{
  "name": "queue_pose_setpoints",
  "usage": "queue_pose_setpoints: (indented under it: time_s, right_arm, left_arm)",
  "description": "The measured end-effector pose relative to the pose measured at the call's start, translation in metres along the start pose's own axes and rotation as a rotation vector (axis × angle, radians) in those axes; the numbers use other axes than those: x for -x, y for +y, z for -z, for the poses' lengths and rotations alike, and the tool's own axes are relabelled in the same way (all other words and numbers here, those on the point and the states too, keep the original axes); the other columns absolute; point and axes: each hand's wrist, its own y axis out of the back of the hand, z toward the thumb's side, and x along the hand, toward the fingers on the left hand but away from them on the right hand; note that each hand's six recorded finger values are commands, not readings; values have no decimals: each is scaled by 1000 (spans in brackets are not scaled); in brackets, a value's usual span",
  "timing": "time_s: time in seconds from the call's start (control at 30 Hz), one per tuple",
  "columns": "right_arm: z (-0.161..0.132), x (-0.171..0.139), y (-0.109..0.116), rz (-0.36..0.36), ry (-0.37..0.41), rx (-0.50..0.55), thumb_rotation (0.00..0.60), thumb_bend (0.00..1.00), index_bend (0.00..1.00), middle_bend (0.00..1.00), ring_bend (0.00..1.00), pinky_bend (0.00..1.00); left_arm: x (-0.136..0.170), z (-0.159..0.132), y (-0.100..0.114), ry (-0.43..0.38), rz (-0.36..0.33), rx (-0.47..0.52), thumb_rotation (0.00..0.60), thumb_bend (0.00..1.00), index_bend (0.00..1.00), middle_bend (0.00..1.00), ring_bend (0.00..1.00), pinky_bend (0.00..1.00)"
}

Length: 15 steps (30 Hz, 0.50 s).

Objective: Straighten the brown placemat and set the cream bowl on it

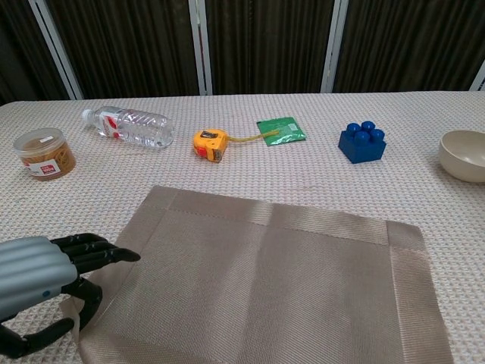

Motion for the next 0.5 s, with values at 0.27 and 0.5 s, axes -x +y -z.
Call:
queue_pose_setpoints:
  time_s: [0.27,0.5]
  right_arm:
    - [0,0,0,0,0,0,600,6,0,0,0,0]
    - [0,0,-1,-2,-1,-1,600,5,0,0,0,0]
  left_arm:
    - [12,-17,-6,-29,75,44,600,579,668,0,0,0]
    - [19,-26,-9,-43,129,92,600,401,72,0,0,0]
